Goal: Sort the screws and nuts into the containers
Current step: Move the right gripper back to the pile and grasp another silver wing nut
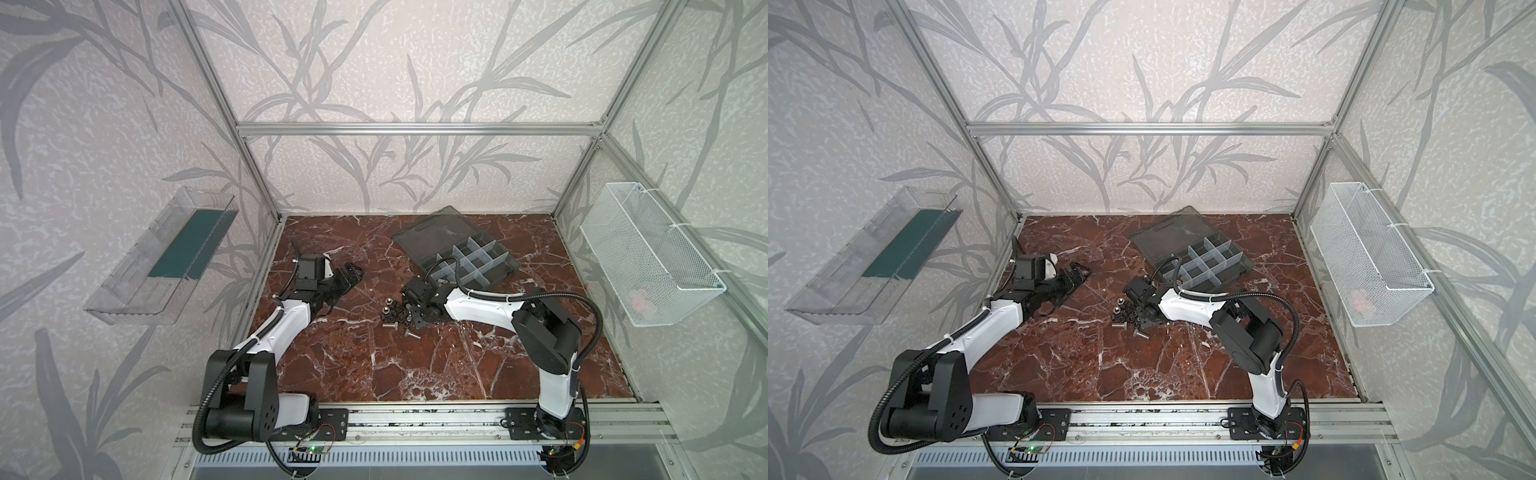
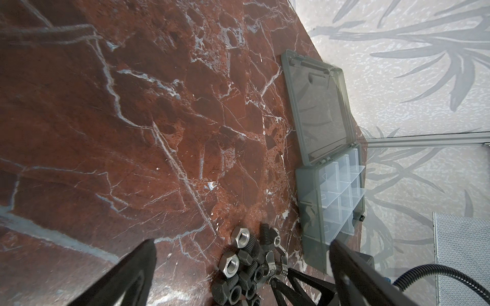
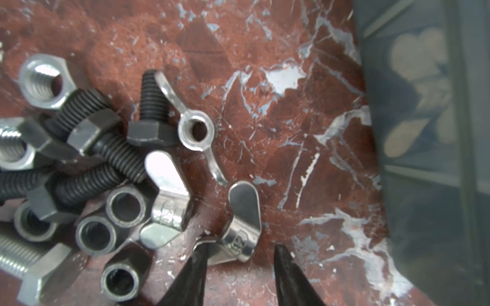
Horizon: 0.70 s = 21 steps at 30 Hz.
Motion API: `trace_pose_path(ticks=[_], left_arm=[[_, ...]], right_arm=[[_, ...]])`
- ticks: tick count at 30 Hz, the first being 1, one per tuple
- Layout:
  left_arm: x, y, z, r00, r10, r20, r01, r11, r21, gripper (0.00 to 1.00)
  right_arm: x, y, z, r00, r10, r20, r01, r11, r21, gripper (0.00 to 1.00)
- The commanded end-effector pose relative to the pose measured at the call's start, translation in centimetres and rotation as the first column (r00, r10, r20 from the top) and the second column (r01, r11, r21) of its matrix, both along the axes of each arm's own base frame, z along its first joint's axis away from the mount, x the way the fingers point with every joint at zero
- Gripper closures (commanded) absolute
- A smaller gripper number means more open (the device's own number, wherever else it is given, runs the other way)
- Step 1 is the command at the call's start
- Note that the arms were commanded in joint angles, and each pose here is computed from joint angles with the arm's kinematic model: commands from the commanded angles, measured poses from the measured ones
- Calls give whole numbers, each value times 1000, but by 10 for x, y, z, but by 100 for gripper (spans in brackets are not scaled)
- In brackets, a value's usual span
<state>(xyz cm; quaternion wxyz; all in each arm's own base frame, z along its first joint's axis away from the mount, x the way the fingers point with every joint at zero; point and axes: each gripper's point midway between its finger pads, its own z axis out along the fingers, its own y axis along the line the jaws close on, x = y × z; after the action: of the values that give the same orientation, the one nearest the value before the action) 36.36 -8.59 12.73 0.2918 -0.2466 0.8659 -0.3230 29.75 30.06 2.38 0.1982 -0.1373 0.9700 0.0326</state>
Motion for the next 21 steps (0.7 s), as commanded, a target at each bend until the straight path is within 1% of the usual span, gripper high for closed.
trace_pose_path(ticks=[1, 5, 8, 11, 15, 21], left_arm=[[1, -1, -1, 1000, -6, 4, 6, 1000, -2, 1], [1, -1, -1, 1000, -4, 3, 4, 1000, -3, 1], [1, -1, -1, 1000, -3, 2, 3, 1000, -2, 1], [0, -1, -1, 1000, -3, 2, 3, 1000, 0, 0], [1, -1, -1, 1000, -5, 2, 5, 1000, 3, 0], [0, 0, -2, 1000, -2, -1, 2, 1000, 5, 0]], right_arm=[[6, 7, 21, 998, -52, 46, 46, 992, 117, 55], [12, 10, 27, 995, -72, 63, 63, 988, 138, 54], [16, 13, 26, 996, -77, 52, 69, 986, 149, 53], [19, 14, 23, 992, -116, 39, 108, 979, 172, 53], [26, 10, 17, 990, -136, 34, 128, 976, 179, 53], [26, 9, 1, 991, -131, -1, 129, 976, 176, 55]])
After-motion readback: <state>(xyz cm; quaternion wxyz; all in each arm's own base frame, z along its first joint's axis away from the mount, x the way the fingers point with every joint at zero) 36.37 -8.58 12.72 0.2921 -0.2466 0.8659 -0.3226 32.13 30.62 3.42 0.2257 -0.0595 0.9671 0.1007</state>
